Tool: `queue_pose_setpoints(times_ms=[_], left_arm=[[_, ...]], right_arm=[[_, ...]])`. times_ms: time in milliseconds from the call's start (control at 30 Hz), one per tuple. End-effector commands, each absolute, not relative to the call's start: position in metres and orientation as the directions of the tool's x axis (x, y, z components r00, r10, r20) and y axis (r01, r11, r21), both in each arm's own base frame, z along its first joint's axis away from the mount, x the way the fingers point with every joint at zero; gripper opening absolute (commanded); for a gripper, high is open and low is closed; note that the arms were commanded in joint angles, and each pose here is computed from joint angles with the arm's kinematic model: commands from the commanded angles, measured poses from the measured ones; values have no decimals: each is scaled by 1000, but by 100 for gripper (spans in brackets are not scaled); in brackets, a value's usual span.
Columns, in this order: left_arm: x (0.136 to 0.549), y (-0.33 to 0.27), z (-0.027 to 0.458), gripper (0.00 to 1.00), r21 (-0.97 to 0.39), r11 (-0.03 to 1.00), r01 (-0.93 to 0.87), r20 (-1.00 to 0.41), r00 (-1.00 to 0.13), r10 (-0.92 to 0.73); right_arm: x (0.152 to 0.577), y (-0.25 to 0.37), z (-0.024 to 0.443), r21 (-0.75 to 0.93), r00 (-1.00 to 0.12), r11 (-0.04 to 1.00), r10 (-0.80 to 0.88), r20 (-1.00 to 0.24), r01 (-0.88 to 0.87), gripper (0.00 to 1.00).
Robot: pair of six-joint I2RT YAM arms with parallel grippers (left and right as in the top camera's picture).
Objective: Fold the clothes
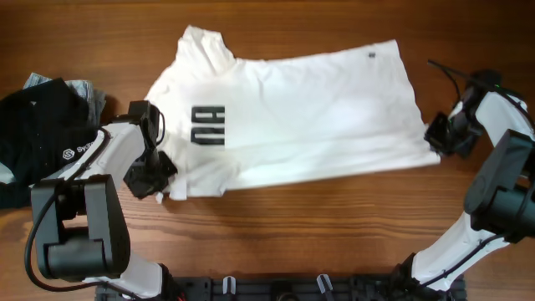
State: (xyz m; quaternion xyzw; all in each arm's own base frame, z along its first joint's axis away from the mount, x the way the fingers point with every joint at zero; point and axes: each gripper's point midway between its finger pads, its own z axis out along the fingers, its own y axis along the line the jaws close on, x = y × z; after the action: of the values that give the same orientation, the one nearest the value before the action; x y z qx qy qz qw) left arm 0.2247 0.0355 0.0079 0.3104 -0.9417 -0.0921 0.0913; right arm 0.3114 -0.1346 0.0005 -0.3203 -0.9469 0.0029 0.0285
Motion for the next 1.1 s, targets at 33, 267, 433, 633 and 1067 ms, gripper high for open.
queue_pose_setpoints(times_ms=[33,267,433,633,1067], left_arm=[[201,52,17,4,355,765,-537,137,-780,-611],[233,57,66,42,241,761,-602,-72,-793,-604],[317,45,112,62,-28,839,-543,-351,-781,-517],[420,-4,143,70,-215,958,-188,-604,-745,-282],[573,-50,48,82,-236,971,-39,-661,-726,-190]], right_arm=[[276,-173,21,-237,-714,696,700,12,678,4],[300,-177,66,-157,-709,692,695,-121,705,62],[335,-158,106,53,-756,786,608,-243,616,73],[355,-122,113,230,-816,849,524,-243,476,72],[364,-95,114,243,-857,885,453,-245,398,79]])
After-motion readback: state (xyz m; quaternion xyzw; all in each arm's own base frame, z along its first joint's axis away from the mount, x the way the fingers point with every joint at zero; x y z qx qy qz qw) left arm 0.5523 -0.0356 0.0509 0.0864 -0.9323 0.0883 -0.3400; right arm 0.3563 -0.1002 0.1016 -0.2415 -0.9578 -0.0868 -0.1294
